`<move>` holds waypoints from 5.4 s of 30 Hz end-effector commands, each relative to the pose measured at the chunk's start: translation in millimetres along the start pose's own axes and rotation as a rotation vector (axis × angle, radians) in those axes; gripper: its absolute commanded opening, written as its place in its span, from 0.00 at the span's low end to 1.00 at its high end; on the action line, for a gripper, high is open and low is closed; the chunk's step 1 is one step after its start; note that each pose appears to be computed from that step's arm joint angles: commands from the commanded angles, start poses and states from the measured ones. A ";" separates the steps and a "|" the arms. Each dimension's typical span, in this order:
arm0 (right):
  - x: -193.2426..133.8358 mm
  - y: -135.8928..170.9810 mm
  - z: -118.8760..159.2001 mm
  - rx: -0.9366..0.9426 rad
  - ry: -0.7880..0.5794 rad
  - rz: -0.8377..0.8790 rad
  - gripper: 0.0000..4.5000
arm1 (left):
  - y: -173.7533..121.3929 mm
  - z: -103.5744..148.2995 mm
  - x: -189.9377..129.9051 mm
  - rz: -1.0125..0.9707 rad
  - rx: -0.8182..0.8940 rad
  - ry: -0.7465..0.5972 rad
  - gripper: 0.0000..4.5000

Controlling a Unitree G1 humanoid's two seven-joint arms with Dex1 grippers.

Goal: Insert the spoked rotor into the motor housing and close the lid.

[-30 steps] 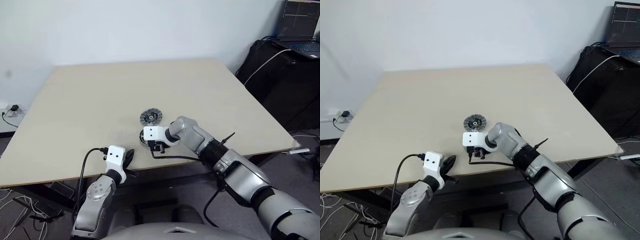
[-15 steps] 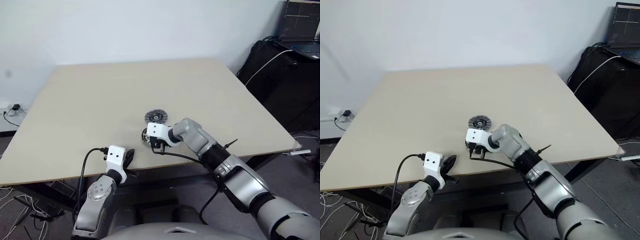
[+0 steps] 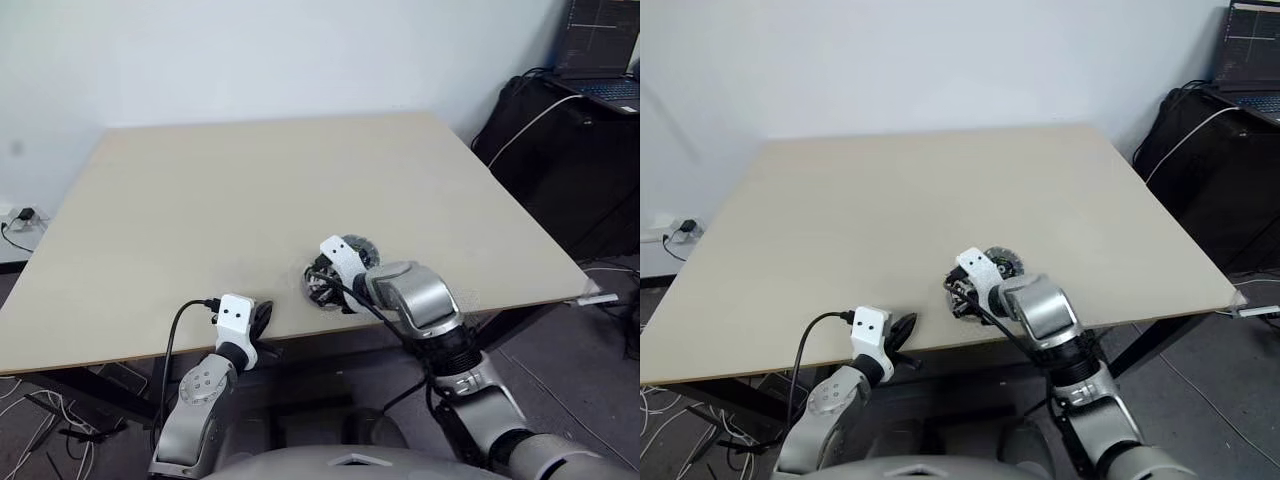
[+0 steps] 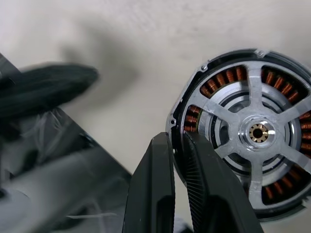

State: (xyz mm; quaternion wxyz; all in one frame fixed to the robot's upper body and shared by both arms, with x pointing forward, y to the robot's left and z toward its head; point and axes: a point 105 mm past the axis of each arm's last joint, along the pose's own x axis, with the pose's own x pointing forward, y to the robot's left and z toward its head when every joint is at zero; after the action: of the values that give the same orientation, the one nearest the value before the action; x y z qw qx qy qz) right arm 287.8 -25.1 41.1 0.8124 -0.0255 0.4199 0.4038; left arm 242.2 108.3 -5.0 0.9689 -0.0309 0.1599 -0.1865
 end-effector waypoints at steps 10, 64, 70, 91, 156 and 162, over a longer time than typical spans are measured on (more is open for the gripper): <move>30.5 -8.0 39.6 0.124 -0.146 -0.146 0.01 | -2.1 9.0 1.0 -0.016 0.008 -0.036 0.00; -104.1 -64.6 57.6 -0.318 -0.910 -0.743 0.30 | 2.3 23.1 4.0 -0.019 0.140 -0.101 0.00; -100.0 -68.3 56.8 -0.319 -0.881 -0.745 0.30 | 3.1 22.6 3.1 -0.015 0.137 -0.100 0.00; -17.3 -60.6 21.1 -0.331 -0.394 -0.540 0.30 | 3.8 16.9 1.4 -0.012 0.127 -0.071 0.00; 47.8 -32.0 19.2 -0.194 -0.351 -0.180 0.30 | 9.0 11.6 -2.0 0.022 0.114 -0.047 0.00; 46.5 -31.2 13.8 -0.187 -0.340 -0.178 0.30 | 8.8 12.8 -0.4 0.016 0.118 -0.049 0.00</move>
State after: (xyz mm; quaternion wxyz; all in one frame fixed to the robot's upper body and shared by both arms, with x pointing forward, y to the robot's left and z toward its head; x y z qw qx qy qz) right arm 337.5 -10.9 10.7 0.9007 -0.0754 0.2270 0.3627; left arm 243.3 117.1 -6.5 0.9710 0.0203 0.1497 -0.1851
